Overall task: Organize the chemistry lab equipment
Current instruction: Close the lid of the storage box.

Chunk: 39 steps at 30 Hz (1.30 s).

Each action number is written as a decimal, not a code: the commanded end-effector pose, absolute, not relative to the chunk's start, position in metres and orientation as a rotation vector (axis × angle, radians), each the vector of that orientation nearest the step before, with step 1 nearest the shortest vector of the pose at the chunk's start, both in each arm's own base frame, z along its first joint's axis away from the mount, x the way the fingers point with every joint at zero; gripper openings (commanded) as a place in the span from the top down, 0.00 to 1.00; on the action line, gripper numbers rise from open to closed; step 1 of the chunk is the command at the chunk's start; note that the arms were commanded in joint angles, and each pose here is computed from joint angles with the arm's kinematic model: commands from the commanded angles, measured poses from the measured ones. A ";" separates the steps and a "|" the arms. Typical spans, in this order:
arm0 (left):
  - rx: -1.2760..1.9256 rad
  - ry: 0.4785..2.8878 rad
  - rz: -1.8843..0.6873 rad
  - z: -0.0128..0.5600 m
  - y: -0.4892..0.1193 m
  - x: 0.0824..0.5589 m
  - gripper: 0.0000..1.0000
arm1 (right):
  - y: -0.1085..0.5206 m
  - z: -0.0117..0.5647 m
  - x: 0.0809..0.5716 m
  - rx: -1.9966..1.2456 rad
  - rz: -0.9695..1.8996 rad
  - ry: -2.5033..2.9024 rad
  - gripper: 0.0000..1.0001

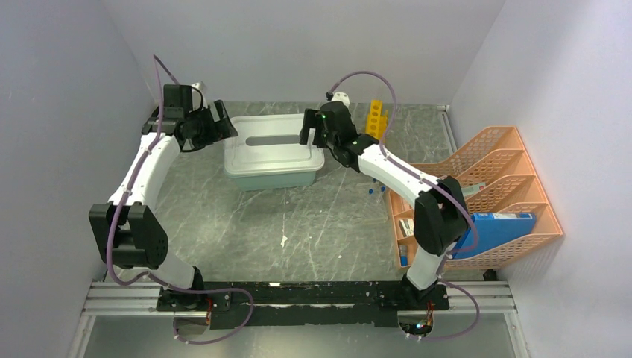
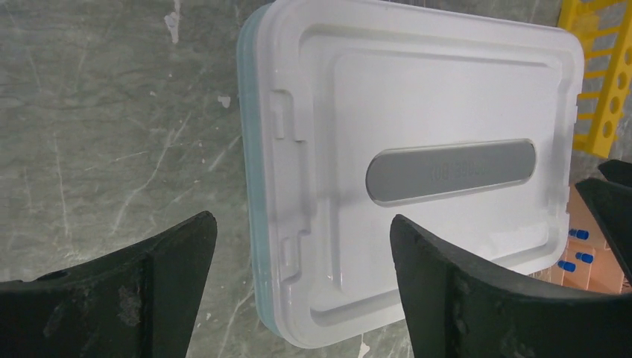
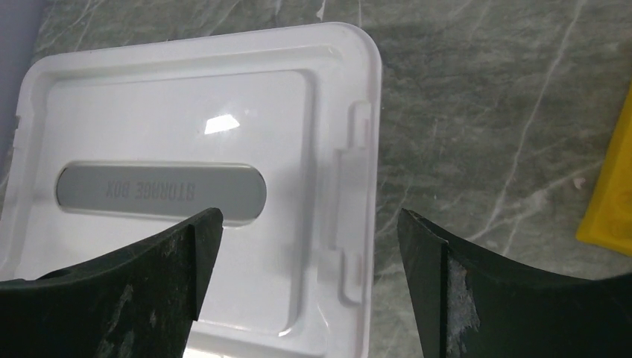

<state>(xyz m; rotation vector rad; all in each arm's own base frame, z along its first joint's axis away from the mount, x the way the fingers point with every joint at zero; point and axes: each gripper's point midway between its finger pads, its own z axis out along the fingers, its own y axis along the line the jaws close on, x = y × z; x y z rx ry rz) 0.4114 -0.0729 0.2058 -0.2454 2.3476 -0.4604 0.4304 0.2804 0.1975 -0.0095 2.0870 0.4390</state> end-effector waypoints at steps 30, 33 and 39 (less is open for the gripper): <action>-0.224 2.422 -0.458 0.160 -0.076 0.406 0.13 | 0.329 0.150 0.429 -0.113 0.544 2.235 0.24; -0.236 2.443 -0.456 0.149 -0.076 0.404 0.18 | 0.324 0.140 0.426 -0.107 0.518 2.253 0.27; -0.255 2.480 -0.447 0.133 -0.074 0.396 0.22 | 0.313 0.121 0.420 -0.114 0.458 2.294 0.32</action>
